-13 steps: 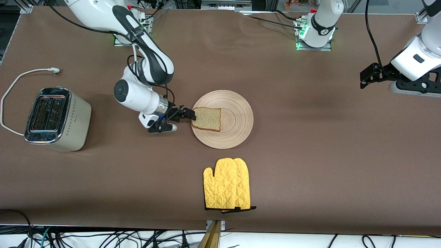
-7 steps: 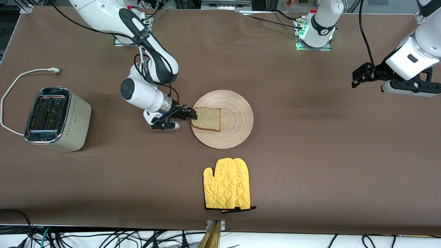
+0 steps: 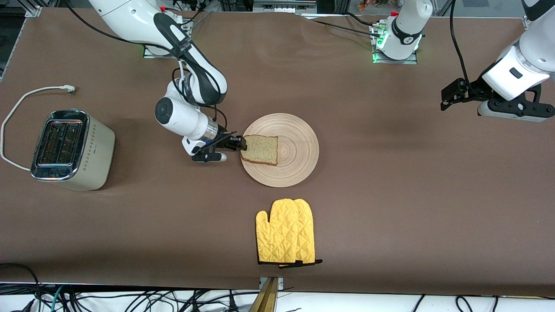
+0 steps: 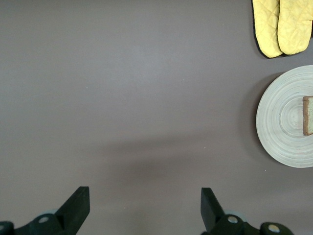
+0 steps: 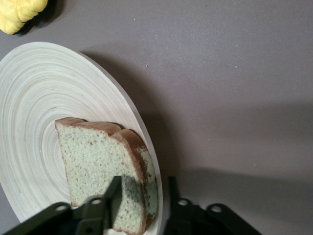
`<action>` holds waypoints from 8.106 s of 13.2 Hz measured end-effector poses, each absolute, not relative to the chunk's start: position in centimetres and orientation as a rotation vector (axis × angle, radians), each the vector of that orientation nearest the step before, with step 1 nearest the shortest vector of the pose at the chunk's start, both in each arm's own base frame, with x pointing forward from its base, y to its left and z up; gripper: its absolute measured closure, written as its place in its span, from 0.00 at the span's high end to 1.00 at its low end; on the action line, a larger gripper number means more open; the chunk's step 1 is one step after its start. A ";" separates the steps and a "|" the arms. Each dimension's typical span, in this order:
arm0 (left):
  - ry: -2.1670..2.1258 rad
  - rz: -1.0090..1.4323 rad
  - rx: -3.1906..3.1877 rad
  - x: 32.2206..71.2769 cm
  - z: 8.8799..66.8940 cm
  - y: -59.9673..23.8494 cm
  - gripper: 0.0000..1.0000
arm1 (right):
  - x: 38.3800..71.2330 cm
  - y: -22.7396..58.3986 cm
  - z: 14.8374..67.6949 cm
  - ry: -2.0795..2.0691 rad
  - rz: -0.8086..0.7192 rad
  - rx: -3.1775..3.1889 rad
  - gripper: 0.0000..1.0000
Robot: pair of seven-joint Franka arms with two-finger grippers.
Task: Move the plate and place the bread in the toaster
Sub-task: 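Grasp the bread slice on the plate with the right gripper, then lift the bread with the right gripper over the toaster slot, then lower the bread into the toaster slot with the right gripper, then open the right gripper and raise it away from the toaster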
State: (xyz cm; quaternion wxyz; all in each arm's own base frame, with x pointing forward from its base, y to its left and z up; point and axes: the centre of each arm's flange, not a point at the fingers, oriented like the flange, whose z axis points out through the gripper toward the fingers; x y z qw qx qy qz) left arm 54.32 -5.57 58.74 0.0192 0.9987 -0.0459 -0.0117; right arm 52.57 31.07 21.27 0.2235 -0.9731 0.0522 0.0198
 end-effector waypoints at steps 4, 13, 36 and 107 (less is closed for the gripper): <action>-0.141 -0.037 3.099 54.3 58.7 -5.6 1.00 | 52.2 31.7 21.2 0.142 0.042 -2.686 0.22; -0.137 -0.037 3.099 54.3 58.7 -5.6 1.00 | 52.6 32.3 22.4 0.125 0.031 -2.676 0.04; -0.130 -0.039 3.100 54.4 58.7 -5.5 1.00 | 59.4 -5.5 55.5 -0.373 0.143 -3.525 0.03; -0.122 -0.066 3.107 54.2 58.5 -5.1 1.00 | 56.1 3.6 58.1 -0.089 0.166 -3.106 1.00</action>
